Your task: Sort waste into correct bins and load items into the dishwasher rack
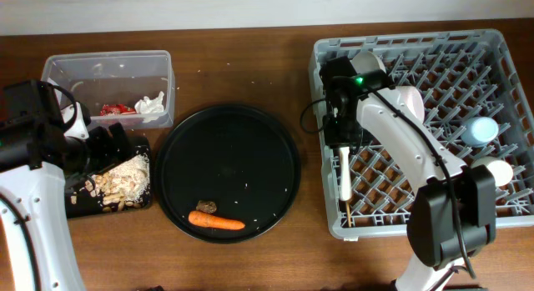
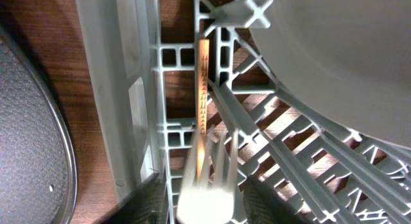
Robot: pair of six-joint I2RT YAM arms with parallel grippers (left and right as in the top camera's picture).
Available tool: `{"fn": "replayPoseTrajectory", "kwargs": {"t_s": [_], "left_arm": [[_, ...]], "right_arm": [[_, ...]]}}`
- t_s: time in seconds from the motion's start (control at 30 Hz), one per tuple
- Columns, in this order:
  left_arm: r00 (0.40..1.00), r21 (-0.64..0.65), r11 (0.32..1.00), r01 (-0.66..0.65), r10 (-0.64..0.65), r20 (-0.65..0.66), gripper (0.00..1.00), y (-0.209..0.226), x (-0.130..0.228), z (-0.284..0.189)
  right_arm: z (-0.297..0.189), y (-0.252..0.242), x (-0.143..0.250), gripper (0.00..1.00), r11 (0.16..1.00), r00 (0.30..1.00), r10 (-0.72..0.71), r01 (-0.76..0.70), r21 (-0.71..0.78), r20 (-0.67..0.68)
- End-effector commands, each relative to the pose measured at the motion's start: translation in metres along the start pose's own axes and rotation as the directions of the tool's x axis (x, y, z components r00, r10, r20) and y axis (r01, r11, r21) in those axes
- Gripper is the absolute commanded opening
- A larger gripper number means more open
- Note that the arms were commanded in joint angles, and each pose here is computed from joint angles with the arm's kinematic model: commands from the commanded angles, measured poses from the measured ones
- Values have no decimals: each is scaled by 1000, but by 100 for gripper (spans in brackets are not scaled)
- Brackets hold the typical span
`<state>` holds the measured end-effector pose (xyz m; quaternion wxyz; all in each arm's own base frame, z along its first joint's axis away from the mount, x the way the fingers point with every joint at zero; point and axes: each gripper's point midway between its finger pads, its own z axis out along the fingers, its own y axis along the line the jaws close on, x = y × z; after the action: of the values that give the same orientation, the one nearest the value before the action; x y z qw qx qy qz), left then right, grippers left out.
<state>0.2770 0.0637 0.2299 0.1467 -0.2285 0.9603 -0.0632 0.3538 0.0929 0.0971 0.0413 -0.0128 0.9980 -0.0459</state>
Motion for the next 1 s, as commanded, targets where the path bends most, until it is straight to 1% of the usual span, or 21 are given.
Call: {"fn": "replayPoseTrajectory", "kwargs": {"t_s": [0.0, 0.07, 0.13, 0.17, 0.2, 0.23, 0.27, 0.33, 0.37, 0.4, 0.47, 0.53, 0.6, 0.63, 0.7, 0.73, 0.77, 0.8, 0.87, 0.93, 0.97], "left_arm": [[1000, 0, 1000, -2, 2, 12, 99, 1, -1, -3], [1000, 0, 1000, -2, 2, 11, 99, 1, -1, -3], [1000, 0, 1000, -2, 2, 11, 99, 1, -1, -3], [1000, 0, 1000, -2, 2, 11, 99, 1, -1, -3], [1000, 0, 1000, -2, 2, 11, 99, 1, -1, -3], [1000, 0, 1000, -2, 2, 11, 99, 1, -1, -3], [1000, 0, 1000, -2, 2, 11, 99, 1, -1, -3], [1000, 0, 1000, -2, 2, 11, 99, 1, -1, -3], [1000, 0, 1000, -2, 2, 9, 99, 1, -1, -3], [1000, 0, 1000, -1, 1, 8, 99, 1, 0, -3], [1000, -1, 1000, -1, 1, 7, 99, 1, 0, -3], [1000, -1, 1000, -1, 1, 3, 99, 2, 1, -3], [1000, -1, 1000, -1, 1, 3, 99, 2, 1, -3], [1000, -1, 1000, -1, 1, 3, 99, 2, 1, -3], [1000, -2, 1000, 1, -1, -4, 99, 2, 3, -3], [1000, 1, 1000, 2, -2, -11, 99, 1, 4, -3], [1000, 15, 1000, 3, -3, -19, 99, -1, 6, -3], [999, 37, 999, 1, 0, -32, 99, -6, 9, -3], [995, 84, 996, 13, -5, -96, 99, -30, 26, 0], [987, 91, 996, 7, 8, -160, 99, -56, 47, 10], [975, 75, 996, 46, -28, -221, 99, -72, 68, 22]], "right_arm": [[-34, 4, -7, 56, 999, 998, 1, 1, -43, 64], [-98, -33, -34, 62, 996, 961, 87, -85, -22, 261], [-111, -106, -43, 58, 945, 900, 266, -315, 92, 346], [-111, -142, -48, 53, 904, 862, 334, -407, 129, 380], [-111, -173, -53, 44, 868, 820, 400, -482, 117, 410], [-106, -192, -65, 24, 853, 783, 450, -519, 54, 429], [-97, -186, -75, 17, 882, 804, 428, -472, 4, 413], [-70, -166, -87, 16, 916, 851, 388, -399, -47, 354], [-47, -127, -97, 16, 951, 911, 296, -252, -178, 287], [-48, -86, -104, 16, 935, 941, 171, -62, -350, 291], [-75, -34, -103, 13, 793, 922, 18, 223, -567, 388], [-74, -39, -95, 13, 791, 936, 30, 192, -581, 351], [-82, -46, -88, 13, 812, 936, 30, 182, -555, 352], [-87, -59, -84, 16, 861, 933, 26, 162, -482, 360], [-89, -110, -66, 23, 971, 945, 115, -42, -234, 307], [-97, -137, -45, 33, 985, 946, 164, -140, -102, 279], [-105, -149, -28, 37, 981, 946, 194, -188, -46, 258], [-118, -161, -7, 39, 960, 930, 276, -277, -33, 241], [-125, -169, 25, 41, 939, 923, 343, -344, -28, 172], [-121, -164, 33, 41, 936, 927, 351, -350, -37, 133], [-117, -163, 35, 41, 935, 928, 354, -352, -41, 119]]}}
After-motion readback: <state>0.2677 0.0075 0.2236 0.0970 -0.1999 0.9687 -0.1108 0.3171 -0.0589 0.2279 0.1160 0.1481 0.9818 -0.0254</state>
